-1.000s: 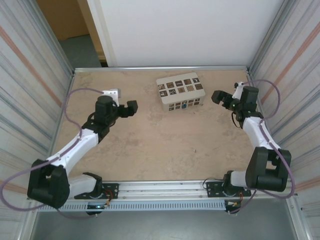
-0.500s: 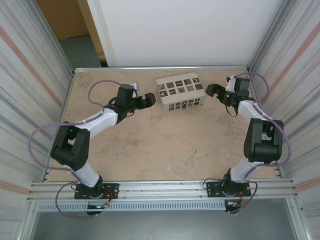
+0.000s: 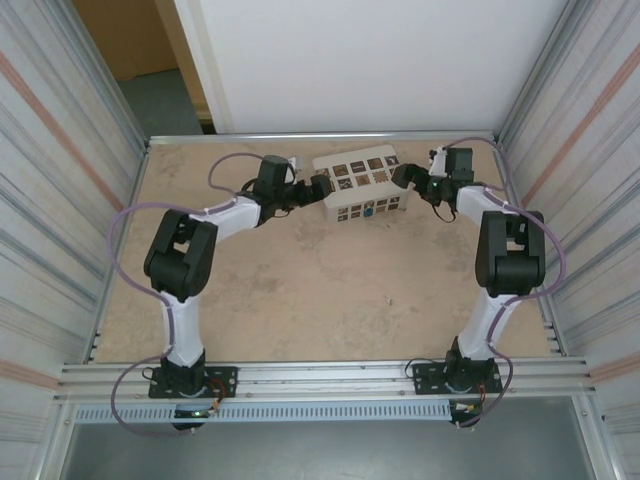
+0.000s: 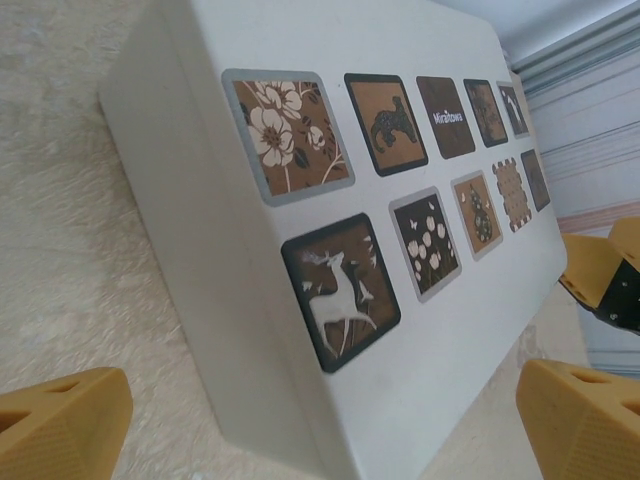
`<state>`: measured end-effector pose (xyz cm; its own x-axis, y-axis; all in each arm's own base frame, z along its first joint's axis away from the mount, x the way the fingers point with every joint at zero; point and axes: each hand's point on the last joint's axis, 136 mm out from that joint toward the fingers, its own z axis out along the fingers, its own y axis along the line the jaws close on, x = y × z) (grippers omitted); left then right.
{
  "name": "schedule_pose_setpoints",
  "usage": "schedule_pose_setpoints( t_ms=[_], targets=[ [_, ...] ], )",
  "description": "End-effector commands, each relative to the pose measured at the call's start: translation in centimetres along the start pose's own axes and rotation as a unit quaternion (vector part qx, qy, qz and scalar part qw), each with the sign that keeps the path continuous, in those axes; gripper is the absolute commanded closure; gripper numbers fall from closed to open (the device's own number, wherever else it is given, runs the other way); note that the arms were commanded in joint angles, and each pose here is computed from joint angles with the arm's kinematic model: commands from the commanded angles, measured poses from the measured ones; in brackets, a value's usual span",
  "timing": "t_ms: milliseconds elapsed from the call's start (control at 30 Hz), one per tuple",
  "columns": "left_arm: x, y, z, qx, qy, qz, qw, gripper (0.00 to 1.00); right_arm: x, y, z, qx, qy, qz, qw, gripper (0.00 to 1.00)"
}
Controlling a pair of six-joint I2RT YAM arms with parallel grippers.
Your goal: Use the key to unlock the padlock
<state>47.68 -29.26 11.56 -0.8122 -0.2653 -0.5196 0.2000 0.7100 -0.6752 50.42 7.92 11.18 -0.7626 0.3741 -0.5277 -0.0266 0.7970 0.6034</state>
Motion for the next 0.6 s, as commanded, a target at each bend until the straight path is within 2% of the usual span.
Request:
schedule_pose_setpoints(
  t_ms=[0,267,567],
  targets=[
    [-0.6,-1.8,1.1,0.036,0.008,-0.008,0.999,0.01,-0.8,0.8,0.8,-0.018,0.000,-0.007,1.000,0.01],
    [0.3,-2.2,3.5,0.049,0.035,-0.014,0.998,0.01,-0.7,1.8,2.0,-0.042,0.019,-0.026,0.999,0.01],
    [0.0,-3.2,3.3,0.059,0.037,-0.010,0.998,0.01,0.8,4.4,2.1,-0.090,0.053,-0.059,0.993,0.00]
  ],
)
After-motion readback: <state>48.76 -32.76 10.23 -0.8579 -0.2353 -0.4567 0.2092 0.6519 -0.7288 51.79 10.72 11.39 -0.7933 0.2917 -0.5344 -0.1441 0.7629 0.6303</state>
